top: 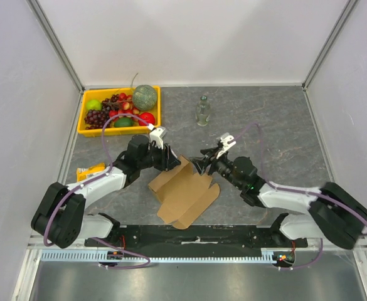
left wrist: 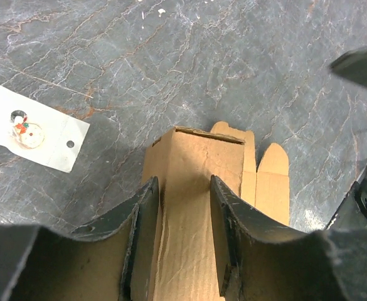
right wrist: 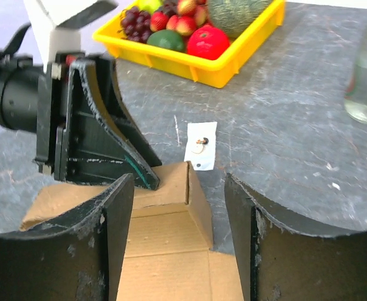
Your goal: Fold the paper box
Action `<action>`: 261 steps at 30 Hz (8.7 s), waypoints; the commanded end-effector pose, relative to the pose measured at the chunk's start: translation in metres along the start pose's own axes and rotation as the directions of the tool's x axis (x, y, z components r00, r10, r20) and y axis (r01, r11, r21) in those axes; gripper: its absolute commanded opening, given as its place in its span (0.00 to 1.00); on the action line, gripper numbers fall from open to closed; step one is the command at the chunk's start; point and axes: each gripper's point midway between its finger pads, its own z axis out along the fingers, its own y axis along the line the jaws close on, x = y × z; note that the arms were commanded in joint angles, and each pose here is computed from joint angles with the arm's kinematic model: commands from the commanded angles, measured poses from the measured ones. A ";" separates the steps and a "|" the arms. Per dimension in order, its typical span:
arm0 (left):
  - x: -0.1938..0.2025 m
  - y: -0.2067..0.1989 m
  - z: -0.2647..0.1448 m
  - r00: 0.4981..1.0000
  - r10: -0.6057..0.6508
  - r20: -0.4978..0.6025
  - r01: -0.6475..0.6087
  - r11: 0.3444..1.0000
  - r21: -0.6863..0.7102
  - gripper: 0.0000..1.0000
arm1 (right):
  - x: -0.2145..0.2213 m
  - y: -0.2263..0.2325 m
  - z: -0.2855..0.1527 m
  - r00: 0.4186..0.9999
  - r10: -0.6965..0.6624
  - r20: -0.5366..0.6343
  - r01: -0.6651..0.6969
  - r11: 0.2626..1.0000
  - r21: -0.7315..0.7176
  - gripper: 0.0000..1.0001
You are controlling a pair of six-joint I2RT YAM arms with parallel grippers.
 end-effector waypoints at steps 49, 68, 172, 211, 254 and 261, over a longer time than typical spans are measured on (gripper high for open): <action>0.033 -0.004 -0.010 0.998 -0.039 -0.046 0.039 0.999 0.009 0.41 | 0.151 0.014 -0.131 0.521 0.854 -0.017 -0.758 0.471 0.451 0.63; 0.034 -0.002 -0.011 0.997 -0.063 -0.042 0.063 0.998 -0.005 0.41 | 0.132 0.023 -0.101 0.576 0.817 0.014 -0.759 0.529 0.379 0.36; -0.089 0.033 -0.126 0.941 -0.037 0.336 0.136 0.952 -0.274 0.68 | -0.057 -0.016 -0.001 0.252 -0.755 -0.606 0.693 0.578 -0.432 0.46; -0.042 0.117 0.001 0.925 -0.270 0.266 0.352 0.873 -0.338 0.98 | -0.165 -0.006 -0.042 0.800 -0.538 -0.267 0.564 0.825 0.026 0.57; 0.003 0.121 0.056 0.958 -0.270 0.098 0.287 0.871 -0.400 0.02 | -0.177 -0.011 -0.060 0.823 -0.524 -0.219 0.553 0.827 0.099 0.58; -0.027 0.103 0.029 0.962 -0.218 0.166 0.267 0.885 -0.381 0.02 | -0.178 -0.015 -0.062 0.823 -0.525 -0.217 0.557 0.821 0.125 0.59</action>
